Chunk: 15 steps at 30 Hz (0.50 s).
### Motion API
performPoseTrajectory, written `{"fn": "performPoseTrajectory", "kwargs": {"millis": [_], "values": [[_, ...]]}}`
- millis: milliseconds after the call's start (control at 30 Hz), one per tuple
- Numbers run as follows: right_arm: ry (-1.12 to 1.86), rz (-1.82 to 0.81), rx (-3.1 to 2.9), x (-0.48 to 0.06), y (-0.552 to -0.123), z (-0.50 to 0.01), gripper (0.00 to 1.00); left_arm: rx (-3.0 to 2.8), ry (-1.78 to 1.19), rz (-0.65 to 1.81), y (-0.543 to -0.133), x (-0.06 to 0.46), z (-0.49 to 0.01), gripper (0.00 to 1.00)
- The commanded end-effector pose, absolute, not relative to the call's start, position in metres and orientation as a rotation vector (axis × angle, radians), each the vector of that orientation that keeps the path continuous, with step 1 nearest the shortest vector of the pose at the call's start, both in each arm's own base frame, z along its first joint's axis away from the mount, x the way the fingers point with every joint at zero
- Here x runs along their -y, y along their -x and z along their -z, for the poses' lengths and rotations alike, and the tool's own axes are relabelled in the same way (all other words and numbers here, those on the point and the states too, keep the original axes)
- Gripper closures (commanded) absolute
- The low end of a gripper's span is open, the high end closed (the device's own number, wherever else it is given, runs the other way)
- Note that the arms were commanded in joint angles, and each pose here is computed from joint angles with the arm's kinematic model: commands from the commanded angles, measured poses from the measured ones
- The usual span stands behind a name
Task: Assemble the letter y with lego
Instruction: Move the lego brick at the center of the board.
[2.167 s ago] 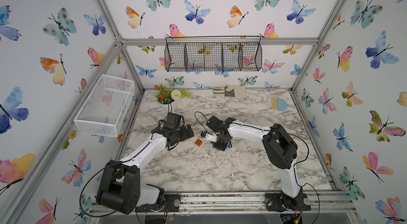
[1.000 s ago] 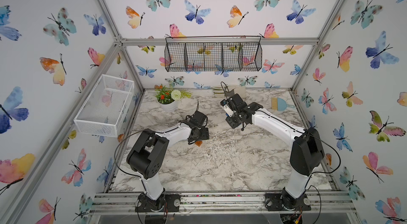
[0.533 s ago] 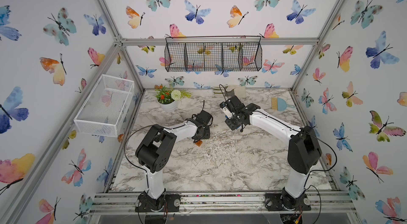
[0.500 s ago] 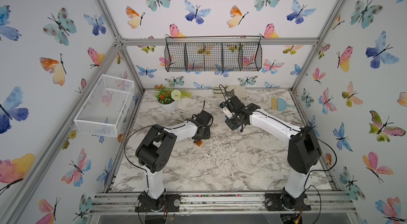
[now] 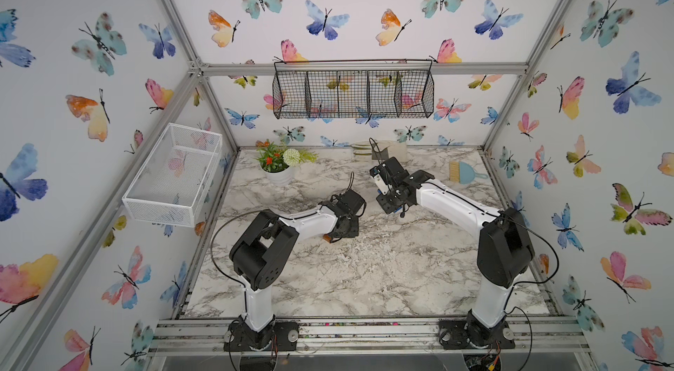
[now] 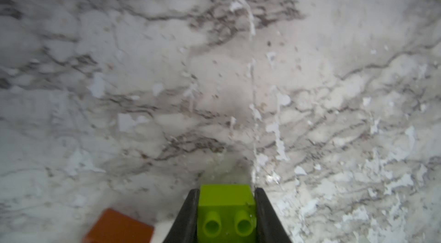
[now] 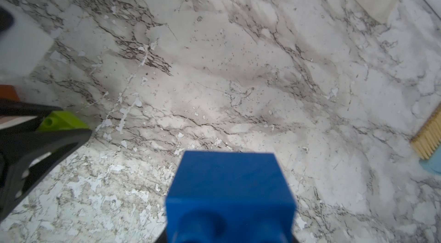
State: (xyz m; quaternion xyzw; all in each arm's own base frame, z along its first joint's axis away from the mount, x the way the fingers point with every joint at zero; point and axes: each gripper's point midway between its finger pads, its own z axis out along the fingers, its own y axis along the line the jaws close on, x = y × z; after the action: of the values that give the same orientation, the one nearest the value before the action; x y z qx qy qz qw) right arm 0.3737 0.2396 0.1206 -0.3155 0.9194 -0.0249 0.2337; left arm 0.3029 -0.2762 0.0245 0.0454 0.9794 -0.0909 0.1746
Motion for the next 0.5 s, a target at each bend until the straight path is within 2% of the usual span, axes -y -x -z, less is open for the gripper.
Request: {"fn": "performPoseTrajectory", "kwargs": {"millis": [0, 233, 467], "values": [[0.832, 0.07, -2.517, -0.231, -0.371, -0.129, 0.87, -2.807, -0.109, 0.239, -0.263, 0.275, -0.024, 0.76], [0.855, 0.023, -2.524, -0.237, -0.369, -0.126, 0.87, -2.833, -0.066, 0.228, -0.216, 0.276, -0.021, 0.73], [0.877, -0.012, -2.526, -0.24, -0.364, -0.125, 0.87, -2.807, -0.048, 0.109, -0.215, 0.263, -0.019, 0.71]]}}
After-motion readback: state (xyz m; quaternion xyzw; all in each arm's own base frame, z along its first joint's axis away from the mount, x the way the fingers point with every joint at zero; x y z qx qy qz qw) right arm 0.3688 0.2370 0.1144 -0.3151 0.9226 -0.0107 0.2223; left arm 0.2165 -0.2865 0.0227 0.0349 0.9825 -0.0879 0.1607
